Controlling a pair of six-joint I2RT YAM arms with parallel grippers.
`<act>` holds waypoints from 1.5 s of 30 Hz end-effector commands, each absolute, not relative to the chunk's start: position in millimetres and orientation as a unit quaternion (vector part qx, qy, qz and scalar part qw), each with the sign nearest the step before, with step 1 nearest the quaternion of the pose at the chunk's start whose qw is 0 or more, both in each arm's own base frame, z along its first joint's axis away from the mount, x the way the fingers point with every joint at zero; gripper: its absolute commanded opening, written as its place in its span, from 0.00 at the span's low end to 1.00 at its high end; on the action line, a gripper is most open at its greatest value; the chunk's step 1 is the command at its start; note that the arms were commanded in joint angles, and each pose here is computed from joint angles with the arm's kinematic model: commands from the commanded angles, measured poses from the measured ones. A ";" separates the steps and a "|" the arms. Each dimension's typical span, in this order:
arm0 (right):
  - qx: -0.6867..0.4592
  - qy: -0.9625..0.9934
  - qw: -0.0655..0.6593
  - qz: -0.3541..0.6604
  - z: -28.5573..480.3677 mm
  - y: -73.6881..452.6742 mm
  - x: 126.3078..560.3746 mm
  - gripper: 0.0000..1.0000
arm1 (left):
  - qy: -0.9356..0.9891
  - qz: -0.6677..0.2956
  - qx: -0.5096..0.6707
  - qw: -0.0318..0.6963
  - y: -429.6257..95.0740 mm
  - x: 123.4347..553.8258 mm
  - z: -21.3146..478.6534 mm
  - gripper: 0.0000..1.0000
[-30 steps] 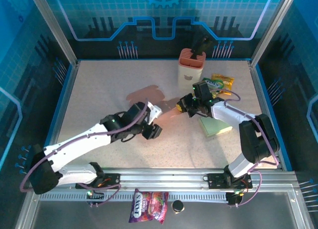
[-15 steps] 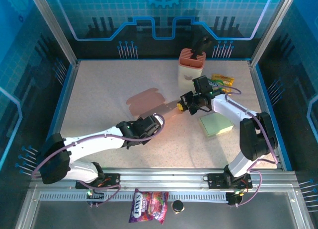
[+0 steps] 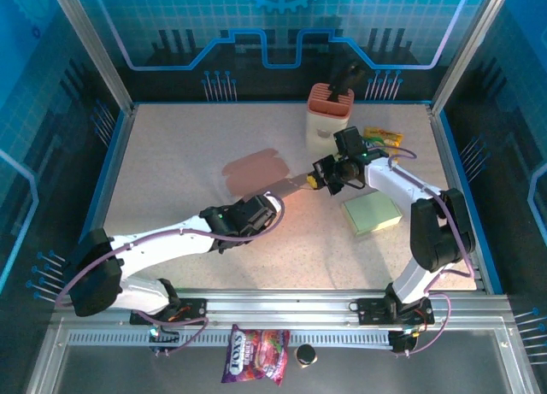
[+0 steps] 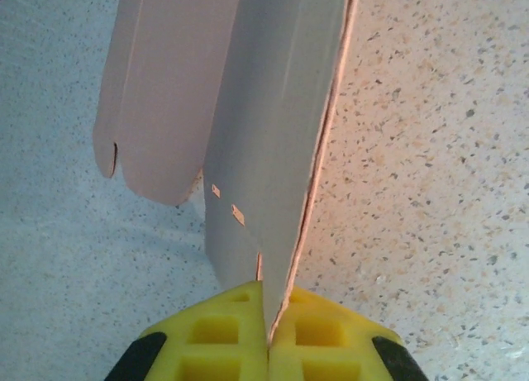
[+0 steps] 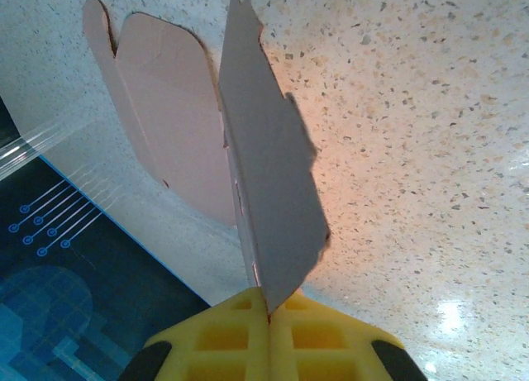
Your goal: Fold the paper box
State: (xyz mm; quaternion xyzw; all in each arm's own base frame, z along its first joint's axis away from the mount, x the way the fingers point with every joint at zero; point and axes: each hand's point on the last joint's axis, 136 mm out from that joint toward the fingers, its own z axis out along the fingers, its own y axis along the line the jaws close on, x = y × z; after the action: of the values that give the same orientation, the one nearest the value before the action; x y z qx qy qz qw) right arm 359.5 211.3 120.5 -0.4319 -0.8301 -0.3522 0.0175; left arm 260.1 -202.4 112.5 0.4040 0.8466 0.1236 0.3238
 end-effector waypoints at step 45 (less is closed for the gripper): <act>-0.488 -0.821 -0.043 -0.294 193.9 254.1 278.6 0.41 | 0.909 -0.008 0.307 0.282 -252.7 262.6 177.2 0.00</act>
State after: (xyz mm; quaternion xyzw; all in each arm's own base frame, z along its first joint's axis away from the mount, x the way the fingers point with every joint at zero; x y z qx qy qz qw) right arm 266.5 250.7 189.5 -0.4757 -0.8299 -0.2894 -0.0342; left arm 262.2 -247.9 171.0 0.3153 0.9049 0.0052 0.2859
